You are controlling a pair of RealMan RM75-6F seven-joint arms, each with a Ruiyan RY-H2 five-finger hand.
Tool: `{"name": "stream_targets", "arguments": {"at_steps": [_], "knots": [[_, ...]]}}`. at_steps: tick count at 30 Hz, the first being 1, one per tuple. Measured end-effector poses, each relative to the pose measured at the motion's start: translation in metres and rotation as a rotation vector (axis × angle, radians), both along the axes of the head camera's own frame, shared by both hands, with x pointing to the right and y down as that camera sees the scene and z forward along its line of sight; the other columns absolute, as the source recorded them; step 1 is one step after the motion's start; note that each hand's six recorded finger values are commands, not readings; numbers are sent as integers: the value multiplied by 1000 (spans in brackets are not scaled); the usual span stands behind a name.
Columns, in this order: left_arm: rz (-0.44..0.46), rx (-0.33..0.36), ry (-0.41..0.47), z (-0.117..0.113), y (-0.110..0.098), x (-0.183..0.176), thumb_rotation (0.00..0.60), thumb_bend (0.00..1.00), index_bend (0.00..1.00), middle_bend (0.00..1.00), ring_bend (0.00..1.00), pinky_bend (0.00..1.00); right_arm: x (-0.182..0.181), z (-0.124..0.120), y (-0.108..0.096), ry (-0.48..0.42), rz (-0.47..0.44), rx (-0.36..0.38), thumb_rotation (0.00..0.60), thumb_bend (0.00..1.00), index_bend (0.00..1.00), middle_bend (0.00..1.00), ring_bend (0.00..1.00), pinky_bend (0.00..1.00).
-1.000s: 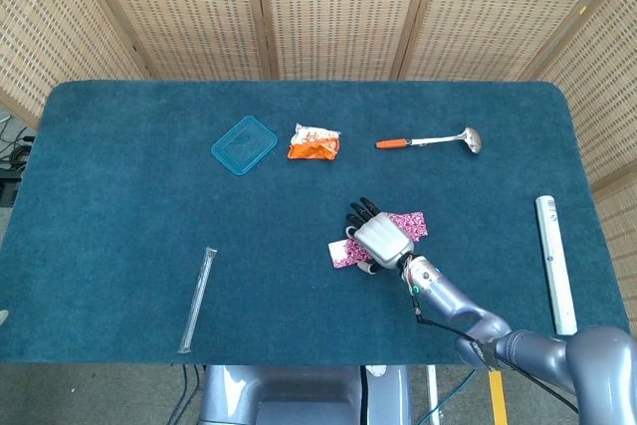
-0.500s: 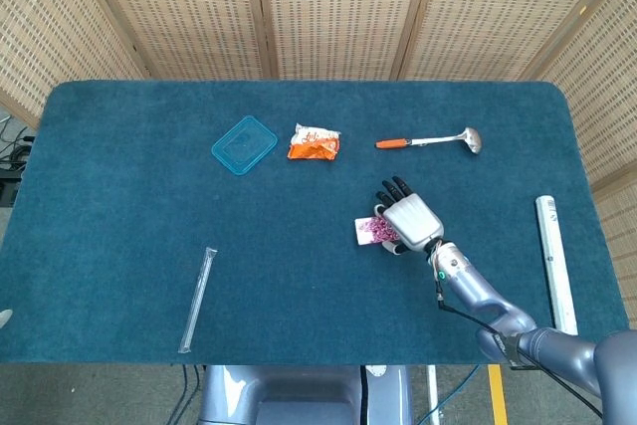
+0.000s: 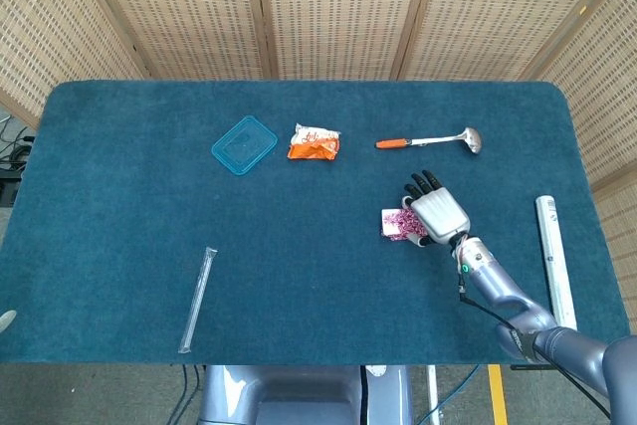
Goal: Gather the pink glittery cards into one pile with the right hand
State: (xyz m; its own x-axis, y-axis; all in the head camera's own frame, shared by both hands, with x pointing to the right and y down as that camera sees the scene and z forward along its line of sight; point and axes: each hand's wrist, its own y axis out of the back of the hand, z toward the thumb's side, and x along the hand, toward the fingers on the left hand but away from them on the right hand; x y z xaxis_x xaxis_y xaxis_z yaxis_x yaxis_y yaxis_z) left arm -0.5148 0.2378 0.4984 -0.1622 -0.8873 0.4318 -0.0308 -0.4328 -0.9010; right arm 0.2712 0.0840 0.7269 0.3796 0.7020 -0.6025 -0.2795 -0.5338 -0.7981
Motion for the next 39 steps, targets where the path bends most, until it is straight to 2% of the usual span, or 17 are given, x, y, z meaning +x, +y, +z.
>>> {"name": "stream_targets", "arguments": {"at_steps": [13, 20, 31, 39], "knots": [[1, -1, -7, -1, 0, -1, 600, 46, 0, 0, 0, 0, 9, 8, -1, 8, 12, -14, 600, 214, 405, 173, 0, 0], [4, 2, -6, -1, -1, 0, 600, 46, 0, 0, 0, 0, 9, 4, -5, -4, 22, 0, 600, 207, 384, 166, 0, 0], [15, 10, 6, 2, -5, 4, 600, 46, 0, 0, 0, 0, 19, -23, -15, -60, 89, 68, 600, 234, 378, 167, 0, 0], [37, 59, 26, 0, -10, 9, 600, 46, 0, 0, 0, 0, 44, -63, -10, -115, 209, 168, 600, 296, 378, 177, 0, 0]]}}
